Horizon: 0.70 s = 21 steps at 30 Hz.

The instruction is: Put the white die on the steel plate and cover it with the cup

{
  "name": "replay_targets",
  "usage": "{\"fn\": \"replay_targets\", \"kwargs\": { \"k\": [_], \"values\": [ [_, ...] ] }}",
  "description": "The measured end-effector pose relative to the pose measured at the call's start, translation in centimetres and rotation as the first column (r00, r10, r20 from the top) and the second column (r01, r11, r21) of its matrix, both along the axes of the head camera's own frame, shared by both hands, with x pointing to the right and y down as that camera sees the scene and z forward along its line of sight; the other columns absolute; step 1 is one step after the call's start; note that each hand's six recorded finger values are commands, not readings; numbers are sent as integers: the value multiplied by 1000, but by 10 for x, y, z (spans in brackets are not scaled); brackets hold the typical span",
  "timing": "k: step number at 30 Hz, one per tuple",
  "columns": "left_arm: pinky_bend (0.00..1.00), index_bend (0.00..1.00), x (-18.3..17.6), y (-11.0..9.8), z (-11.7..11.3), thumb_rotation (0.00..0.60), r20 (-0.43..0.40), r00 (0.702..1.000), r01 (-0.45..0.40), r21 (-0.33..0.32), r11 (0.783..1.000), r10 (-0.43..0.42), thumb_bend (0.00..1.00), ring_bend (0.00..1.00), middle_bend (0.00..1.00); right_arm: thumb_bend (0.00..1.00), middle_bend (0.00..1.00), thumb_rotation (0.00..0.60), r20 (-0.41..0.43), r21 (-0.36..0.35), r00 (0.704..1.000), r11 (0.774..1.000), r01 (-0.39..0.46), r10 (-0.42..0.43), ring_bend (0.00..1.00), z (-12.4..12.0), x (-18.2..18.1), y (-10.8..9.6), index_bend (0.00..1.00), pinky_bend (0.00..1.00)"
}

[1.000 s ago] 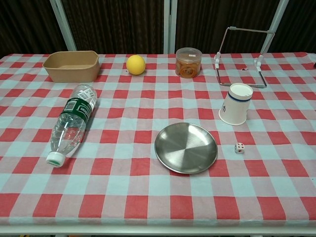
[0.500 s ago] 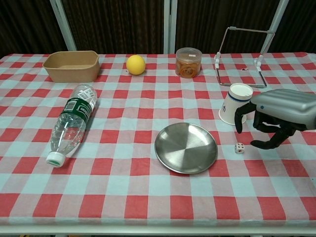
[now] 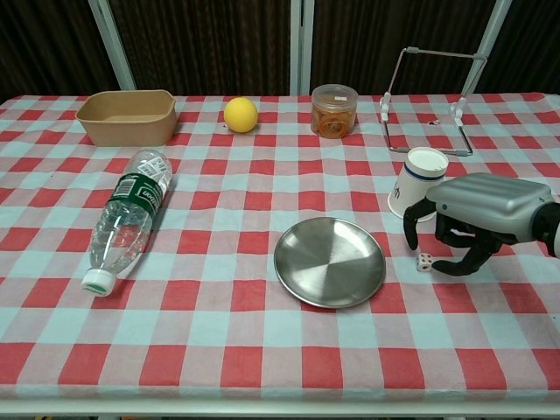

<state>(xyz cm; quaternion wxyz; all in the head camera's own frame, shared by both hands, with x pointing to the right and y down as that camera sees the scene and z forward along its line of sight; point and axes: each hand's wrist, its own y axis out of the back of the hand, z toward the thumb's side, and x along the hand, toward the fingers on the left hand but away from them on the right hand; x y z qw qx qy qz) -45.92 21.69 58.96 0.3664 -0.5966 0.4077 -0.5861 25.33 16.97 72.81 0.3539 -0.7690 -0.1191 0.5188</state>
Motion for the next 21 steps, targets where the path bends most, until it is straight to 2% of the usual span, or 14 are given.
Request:
{"fn": "replay_targets", "kwargs": {
  "k": [7,14,21],
  "values": [
    [34,147,-1,2,0,600,-1,1000,9,-5,1000,-9,0,21,159,247,923,600,-8,-13,1000,1000,17,-17,996,6,-3,1,438,1000],
    [34,147,-1,2,-2,600,-4,1000,8,0,1000,-8,0,21,159,293,923,600,-5,0,1000,1000,12,-12,999,6,-4,-1,544,1000],
    [34,147,-1,-1,-5,600,0,1000,4,7,1000,-4,0,21,159,299,924,600,94,43,996,999,-4,0,1000,-14,-22,-12,576,1000]
  ]
}}
